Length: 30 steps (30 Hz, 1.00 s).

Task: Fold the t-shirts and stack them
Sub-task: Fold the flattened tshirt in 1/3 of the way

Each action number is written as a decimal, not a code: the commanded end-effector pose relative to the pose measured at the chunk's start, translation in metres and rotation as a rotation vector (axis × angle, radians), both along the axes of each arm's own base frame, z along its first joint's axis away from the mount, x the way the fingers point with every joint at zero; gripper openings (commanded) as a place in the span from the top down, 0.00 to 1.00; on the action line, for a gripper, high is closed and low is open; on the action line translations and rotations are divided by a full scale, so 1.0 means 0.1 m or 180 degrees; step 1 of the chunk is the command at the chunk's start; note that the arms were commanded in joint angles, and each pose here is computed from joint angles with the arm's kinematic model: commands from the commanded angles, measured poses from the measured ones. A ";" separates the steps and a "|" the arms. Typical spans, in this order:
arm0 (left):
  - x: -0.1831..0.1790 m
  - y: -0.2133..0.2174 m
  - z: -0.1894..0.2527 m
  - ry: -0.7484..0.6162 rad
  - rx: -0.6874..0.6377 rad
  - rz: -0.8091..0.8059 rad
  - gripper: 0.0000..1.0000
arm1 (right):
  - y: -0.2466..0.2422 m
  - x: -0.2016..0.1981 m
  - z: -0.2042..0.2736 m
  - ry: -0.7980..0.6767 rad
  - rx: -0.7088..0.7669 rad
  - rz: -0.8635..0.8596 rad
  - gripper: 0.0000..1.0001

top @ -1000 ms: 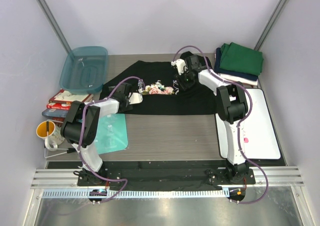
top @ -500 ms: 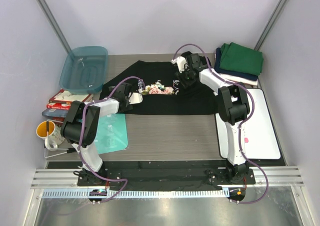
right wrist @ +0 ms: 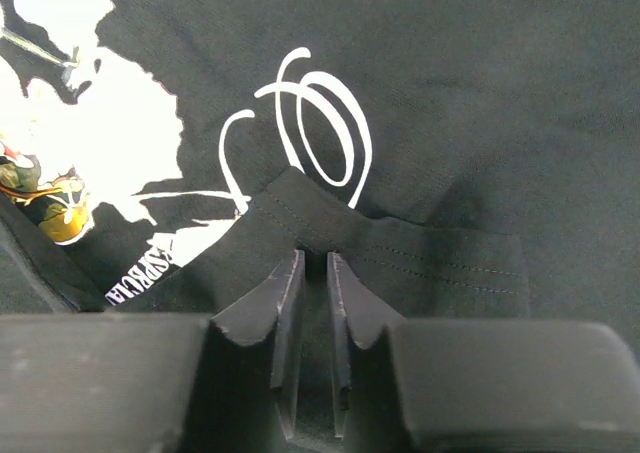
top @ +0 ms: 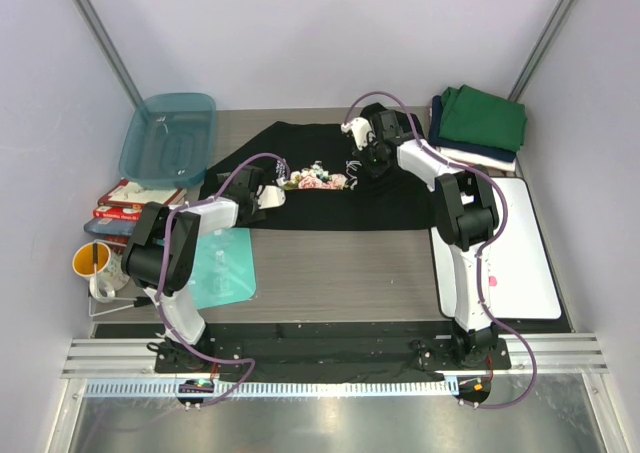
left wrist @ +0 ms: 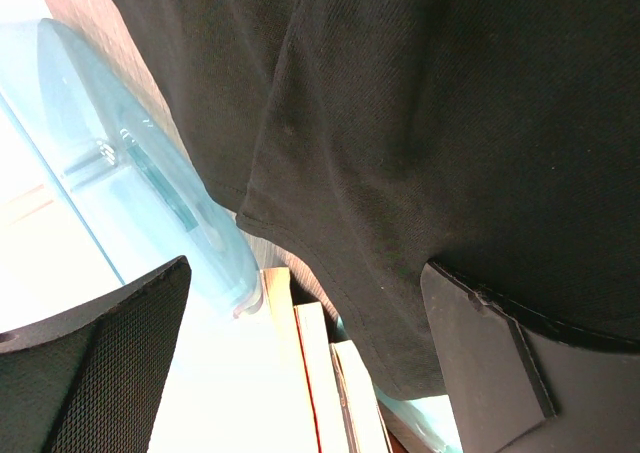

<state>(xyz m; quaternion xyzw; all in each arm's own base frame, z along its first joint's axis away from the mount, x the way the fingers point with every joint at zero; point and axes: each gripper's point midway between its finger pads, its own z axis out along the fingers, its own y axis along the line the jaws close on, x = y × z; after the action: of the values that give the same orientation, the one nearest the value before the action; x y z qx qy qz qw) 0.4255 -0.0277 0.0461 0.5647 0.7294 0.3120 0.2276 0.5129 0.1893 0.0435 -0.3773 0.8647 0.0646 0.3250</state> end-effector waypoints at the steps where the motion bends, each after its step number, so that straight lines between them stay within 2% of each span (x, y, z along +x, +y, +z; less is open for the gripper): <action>1: -0.48 -0.07 -0.69 0.0811 -0.0243 -0.0076 0.00 | 0.05 0.08 0.21 -0.0195 0.0028 0.0020 0.82; 2: -0.48 -0.07 -0.69 0.0815 -0.0242 -0.0075 0.00 | 0.05 0.08 0.20 -0.0187 0.0026 0.0027 0.83; 5: -0.47 -0.07 -0.69 0.0805 -0.0248 -0.0072 0.00 | 0.06 0.08 0.21 -0.0207 0.0014 0.0028 0.97; 6: -0.47 -0.07 -0.69 0.0805 -0.0247 -0.0077 0.00 | 0.07 0.08 0.21 -0.0209 0.0012 0.0037 0.99; 20: -0.48 -0.07 -0.68 0.0803 -0.0266 -0.0060 0.00 | 0.29 0.25 0.54 -0.0379 0.0367 0.0002 0.99; 30: -0.52 -0.09 -0.64 0.0811 -0.0205 -0.0075 0.00 | 0.50 0.39 0.56 -0.0394 0.0684 -0.0151 0.99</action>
<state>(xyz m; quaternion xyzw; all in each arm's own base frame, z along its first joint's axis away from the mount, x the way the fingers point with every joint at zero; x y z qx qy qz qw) 0.4252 -0.0285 0.0462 0.5640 0.7298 0.3119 0.2280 0.5367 0.2170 0.0794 -0.3374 0.8551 0.1022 0.3802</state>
